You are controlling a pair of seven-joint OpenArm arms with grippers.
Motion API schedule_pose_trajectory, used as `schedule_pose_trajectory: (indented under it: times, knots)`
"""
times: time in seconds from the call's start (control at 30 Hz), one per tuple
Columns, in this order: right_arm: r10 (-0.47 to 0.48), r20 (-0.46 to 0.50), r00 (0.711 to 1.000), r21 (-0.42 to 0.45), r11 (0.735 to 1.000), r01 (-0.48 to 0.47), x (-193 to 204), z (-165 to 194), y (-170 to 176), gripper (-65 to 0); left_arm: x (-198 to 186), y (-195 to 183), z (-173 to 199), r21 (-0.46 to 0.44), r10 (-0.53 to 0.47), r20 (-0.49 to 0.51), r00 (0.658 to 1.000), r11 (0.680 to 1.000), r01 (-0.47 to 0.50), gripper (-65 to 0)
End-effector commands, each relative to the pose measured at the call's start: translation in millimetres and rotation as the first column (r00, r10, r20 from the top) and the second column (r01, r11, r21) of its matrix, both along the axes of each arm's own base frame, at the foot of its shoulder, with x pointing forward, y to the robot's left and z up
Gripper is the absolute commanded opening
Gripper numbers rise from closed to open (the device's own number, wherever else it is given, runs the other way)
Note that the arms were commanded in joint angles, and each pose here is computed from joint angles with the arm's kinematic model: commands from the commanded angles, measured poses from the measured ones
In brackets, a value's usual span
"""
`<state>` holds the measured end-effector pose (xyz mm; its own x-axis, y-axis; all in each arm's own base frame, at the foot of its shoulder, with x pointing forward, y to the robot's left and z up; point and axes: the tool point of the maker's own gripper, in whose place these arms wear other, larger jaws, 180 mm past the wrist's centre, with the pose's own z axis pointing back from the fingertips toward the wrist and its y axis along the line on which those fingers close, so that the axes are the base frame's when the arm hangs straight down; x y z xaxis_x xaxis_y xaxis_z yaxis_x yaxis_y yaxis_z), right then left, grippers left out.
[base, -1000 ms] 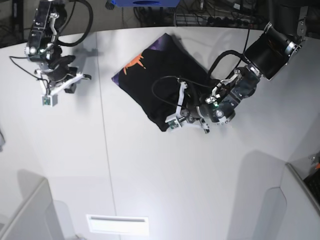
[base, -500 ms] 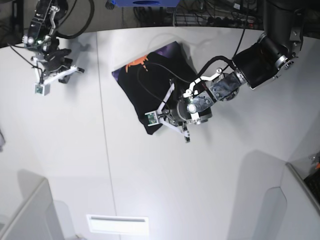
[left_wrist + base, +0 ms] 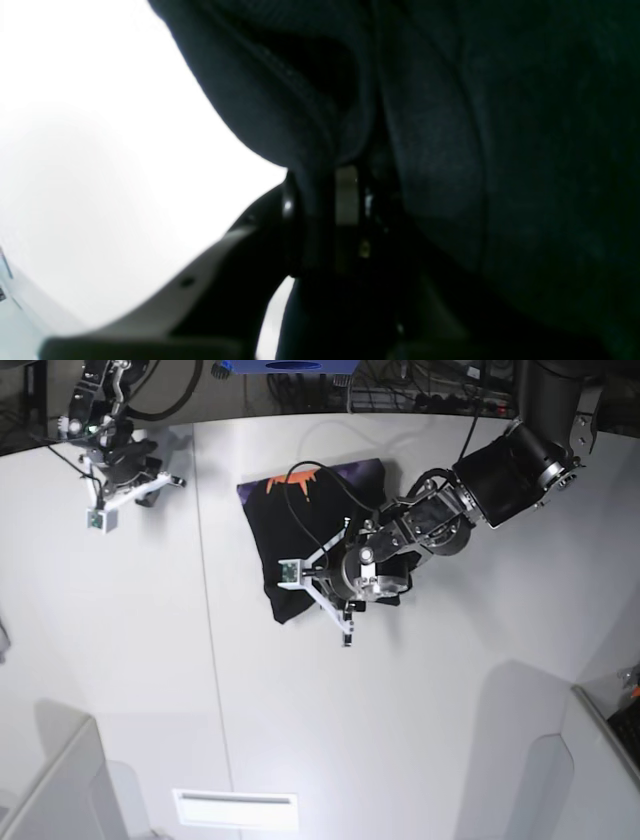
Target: Fold the T-shirt properly
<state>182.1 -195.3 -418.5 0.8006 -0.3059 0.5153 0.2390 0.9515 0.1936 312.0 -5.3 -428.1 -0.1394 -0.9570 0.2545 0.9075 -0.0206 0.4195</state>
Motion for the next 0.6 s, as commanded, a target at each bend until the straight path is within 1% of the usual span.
schedule_pose_trajectory:
  times: [0.0,0.07,0.13,0.27,0.57]
  knots:
    - [0.010,0.030,0.999,0.006,1.000,-0.010,5,5,5,-65.0,-8,-4,-4,-0.003,-0.023,-0.040,0.999,1.000,0.023,-65.0]
    - [0.030,0.023,0.999,0.018,0.999,-0.030,4,3,13,-65.0,-9,-16,-1,-0.019,-0.035,-0.035,0.999,0.999,0.035,-65.0]
    - [0.040,0.019,0.999,0.024,0.999,-0.040,4,1,17,-65.0,-9,-20,0,-0.026,-0.039,-0.034,0.999,0.999,0.038,-65.0]
    - [0.038,0.017,0.999,0.025,0.999,-0.038,3,1,17,-65.0,-11,-31,3,-0.046,-0.051,-0.034,0.998,0.998,0.049,-65.0]
    - [0.035,0.016,0.999,0.024,0.999,-0.035,3,0,16,-65.0,-16,-32,0,-0.048,-0.052,-0.044,0.998,0.998,0.049,-65.0]
